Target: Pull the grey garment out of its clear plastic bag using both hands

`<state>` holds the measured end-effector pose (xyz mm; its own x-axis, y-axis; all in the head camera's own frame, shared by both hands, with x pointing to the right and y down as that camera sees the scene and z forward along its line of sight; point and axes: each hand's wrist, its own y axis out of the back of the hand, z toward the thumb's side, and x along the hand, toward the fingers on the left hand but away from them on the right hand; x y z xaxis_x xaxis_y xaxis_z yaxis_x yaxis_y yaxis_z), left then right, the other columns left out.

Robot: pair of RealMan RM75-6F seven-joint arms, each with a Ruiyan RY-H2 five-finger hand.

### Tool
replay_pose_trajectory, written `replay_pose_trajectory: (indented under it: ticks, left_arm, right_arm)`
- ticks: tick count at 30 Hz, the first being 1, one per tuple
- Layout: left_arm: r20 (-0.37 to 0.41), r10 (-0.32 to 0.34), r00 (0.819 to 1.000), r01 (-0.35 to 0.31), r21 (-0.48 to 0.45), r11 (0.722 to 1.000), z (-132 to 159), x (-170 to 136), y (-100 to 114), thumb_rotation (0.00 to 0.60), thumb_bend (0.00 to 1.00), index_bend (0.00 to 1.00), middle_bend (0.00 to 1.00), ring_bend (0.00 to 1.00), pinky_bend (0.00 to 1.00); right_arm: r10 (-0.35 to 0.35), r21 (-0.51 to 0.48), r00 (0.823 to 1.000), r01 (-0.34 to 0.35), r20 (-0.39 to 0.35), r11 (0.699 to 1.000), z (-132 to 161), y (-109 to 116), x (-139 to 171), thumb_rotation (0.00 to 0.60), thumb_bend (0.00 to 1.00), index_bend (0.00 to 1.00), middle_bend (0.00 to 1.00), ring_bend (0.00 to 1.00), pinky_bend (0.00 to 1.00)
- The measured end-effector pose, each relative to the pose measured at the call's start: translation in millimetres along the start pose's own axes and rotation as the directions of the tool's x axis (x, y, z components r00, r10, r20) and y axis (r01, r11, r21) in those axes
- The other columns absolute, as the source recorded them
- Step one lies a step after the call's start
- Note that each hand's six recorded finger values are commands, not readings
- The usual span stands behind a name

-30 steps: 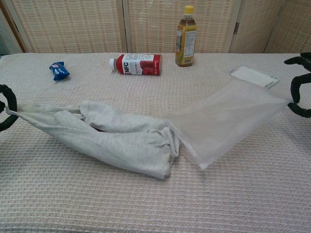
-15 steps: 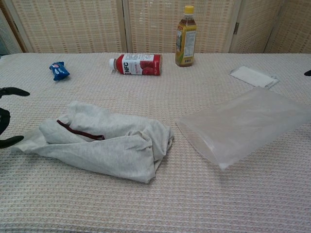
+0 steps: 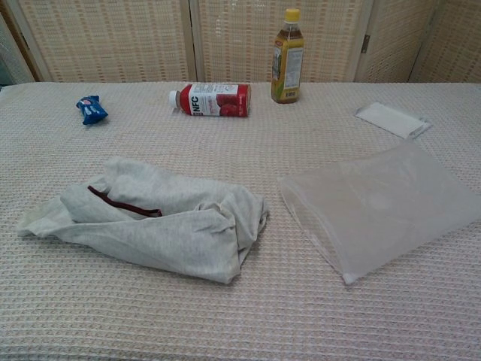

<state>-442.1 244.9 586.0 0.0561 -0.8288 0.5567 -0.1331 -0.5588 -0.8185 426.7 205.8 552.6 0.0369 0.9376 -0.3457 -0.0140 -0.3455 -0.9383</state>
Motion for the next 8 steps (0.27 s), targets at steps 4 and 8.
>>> replay_pose_trajectory:
  ticks: [4, 8]
  left_arm:
    - [-0.033, 0.099, 0.995, -0.097, 0.051, 0.994, -14, -11, 12, 0.383, 0.18, 0.20, 0.22, 0.17, 0.23]
    - [-0.024, 0.204, 0.979, -0.201, 0.102, 0.974, -18, -23, 24, 0.389, 0.18, 0.21, 0.23, 0.17, 0.23]
  right_arm:
    - [-0.031, 0.077, 0.999, 0.029, 0.021, 0.997, -5, 19, 20, 0.600, 0.06, 0.00, 0.00, 0.00, 0.00]
    - [-0.003, 0.068, 1.000, 0.003, 0.010, 0.998, -3, 14, 23, 0.600, 0.06, 0.00, 0.00, 0.00, 0.00]
